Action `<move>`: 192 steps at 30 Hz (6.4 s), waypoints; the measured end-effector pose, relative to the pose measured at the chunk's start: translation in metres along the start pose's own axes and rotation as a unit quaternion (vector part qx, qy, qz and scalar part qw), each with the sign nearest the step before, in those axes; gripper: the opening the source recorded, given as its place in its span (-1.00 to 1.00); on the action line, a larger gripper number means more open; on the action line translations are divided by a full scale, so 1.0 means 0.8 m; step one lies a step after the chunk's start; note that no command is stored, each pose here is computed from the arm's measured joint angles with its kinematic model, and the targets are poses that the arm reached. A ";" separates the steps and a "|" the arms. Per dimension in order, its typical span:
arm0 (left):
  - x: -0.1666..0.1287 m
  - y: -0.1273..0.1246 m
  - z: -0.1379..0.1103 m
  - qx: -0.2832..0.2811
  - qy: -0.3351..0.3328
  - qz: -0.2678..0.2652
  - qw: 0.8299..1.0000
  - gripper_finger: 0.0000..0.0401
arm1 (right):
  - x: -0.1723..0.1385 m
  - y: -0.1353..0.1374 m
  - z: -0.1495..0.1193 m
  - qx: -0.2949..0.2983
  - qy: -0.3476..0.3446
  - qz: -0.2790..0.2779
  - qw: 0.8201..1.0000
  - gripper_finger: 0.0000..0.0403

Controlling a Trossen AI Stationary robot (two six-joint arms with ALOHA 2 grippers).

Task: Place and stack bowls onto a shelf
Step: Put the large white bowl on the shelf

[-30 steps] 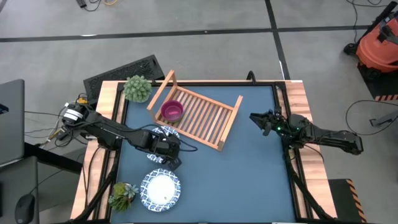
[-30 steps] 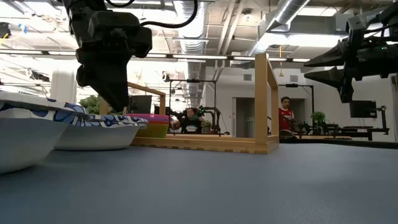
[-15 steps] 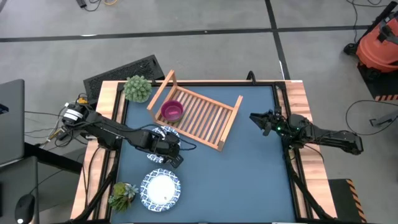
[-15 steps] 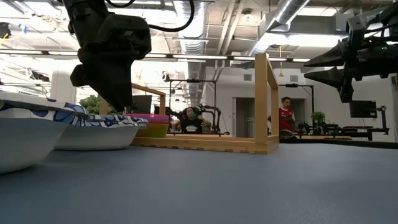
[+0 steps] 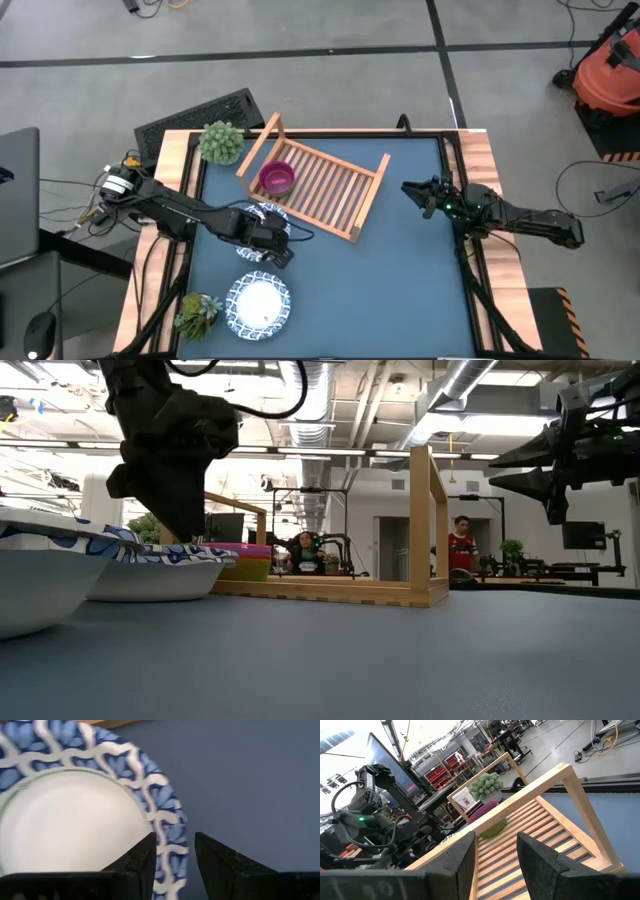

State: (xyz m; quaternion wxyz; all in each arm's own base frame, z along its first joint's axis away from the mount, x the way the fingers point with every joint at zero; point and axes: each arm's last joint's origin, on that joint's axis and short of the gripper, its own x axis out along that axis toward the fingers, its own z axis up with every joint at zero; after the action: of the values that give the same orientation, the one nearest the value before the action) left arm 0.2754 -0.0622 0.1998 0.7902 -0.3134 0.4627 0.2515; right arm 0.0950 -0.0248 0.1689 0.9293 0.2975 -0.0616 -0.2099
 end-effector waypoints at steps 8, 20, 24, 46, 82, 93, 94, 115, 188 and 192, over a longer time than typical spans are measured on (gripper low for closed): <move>0.000 0.003 -0.001 0.004 0.002 0.015 1.000 -0.41 | 0.000 0.000 0.000 0.000 0.000 0.000 1.000 -0.15; 0.028 -0.005 -0.007 0.036 0.054 -0.005 0.998 -0.41 | 0.000 0.000 0.000 0.000 0.000 -0.001 1.000 -0.15; 0.028 -0.004 -0.007 0.034 0.053 0.000 0.998 -0.41 | 0.000 0.000 0.000 -0.001 0.002 -0.003 1.000 -0.15; 0.027 -0.003 -0.006 0.025 0.071 -0.012 0.997 -0.81 | 0.001 -0.001 -0.001 -0.002 0.004 -0.005 1.000 -0.15; 0.021 -0.009 0.003 0.063 0.073 -0.030 0.995 -0.46 | 0.001 -0.001 -0.001 -0.003 0.005 -0.004 1.000 -0.15; 0.021 -0.010 0.003 0.064 0.088 -0.042 0.993 -0.96 | 0.001 -0.001 -0.001 -0.003 0.005 -0.004 1.000 -0.15; 0.021 -0.010 0.002 0.063 0.090 -0.044 0.993 -0.96 | 0.001 -0.001 -0.001 -0.004 0.005 -0.004 1.000 -0.15; -0.016 -0.037 0.021 0.051 0.147 -0.084 0.984 -0.99 | 0.001 0.000 -0.001 -0.003 0.005 -0.004 1.000 -0.15; -0.047 0.001 0.250 0.292 -0.145 -0.036 0.945 -0.99 | 0.003 -0.002 -0.002 0.000 0.009 -0.015 1.000 -0.15; -0.027 0.001 0.249 0.306 -0.122 -0.030 0.944 -0.99 | 0.004 -0.003 -0.003 0.000 0.013 -0.020 1.000 -0.15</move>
State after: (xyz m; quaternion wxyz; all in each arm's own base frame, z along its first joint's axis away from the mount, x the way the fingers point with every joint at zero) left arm 0.3796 0.0811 0.2934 0.9057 -0.0368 0.4076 0.1104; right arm 0.0975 -0.0268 0.1653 0.9257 0.3011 -0.0432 -0.2249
